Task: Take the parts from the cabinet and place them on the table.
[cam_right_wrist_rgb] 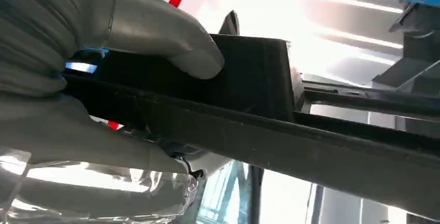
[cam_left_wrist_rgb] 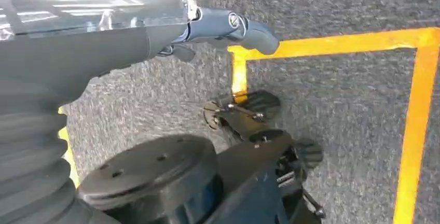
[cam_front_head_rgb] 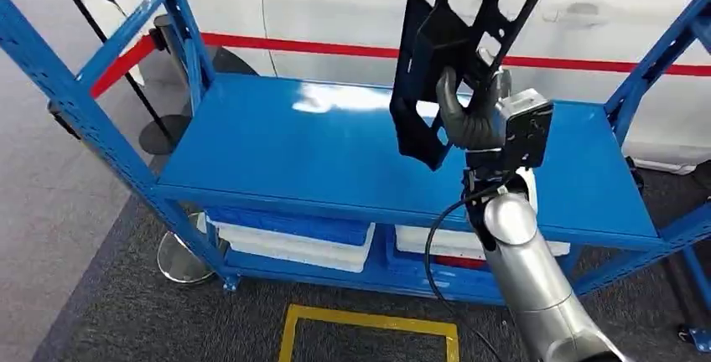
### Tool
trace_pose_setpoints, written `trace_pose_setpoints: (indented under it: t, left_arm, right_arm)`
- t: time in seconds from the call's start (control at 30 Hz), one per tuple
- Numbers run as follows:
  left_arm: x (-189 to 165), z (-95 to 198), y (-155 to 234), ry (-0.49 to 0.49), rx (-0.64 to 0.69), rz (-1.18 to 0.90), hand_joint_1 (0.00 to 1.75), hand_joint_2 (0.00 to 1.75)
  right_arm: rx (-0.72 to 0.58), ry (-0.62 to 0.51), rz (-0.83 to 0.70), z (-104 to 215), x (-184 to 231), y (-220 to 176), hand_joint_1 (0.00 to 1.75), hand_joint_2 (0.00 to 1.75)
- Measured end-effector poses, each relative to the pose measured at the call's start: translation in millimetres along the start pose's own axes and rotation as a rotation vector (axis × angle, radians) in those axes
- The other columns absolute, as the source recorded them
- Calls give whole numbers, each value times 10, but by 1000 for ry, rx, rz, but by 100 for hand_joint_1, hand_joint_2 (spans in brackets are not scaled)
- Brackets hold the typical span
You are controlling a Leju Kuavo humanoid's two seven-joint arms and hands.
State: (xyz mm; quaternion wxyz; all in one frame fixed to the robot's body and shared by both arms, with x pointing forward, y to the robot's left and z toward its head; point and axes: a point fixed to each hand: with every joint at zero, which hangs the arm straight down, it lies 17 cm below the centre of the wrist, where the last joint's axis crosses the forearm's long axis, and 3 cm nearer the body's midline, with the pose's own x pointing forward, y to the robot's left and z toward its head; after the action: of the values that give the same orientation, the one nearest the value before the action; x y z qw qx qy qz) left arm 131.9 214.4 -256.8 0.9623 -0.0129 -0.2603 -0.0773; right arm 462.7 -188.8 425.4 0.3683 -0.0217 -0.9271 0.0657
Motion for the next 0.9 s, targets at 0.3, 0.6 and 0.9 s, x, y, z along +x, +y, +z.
trace_pose_setpoints:
  t: [0.3, 0.6, 0.9]
  left_arm:
    - [-2, 1, -8, 0, -2, -3, 0, 175]
    - [-34, 9, 1, 7, -1, -3, 0, 175]
    - [1, -7, 37, 4, 6, 0, 0, 175]
  right_arm:
    - [-55, -7, 15, 88, 9, -97, 175, 175]
    - [-75, -6, 11, 87, 36, -97, 175, 175]
    - [-82, 2, 11, 56, 25, -118, 175, 175]
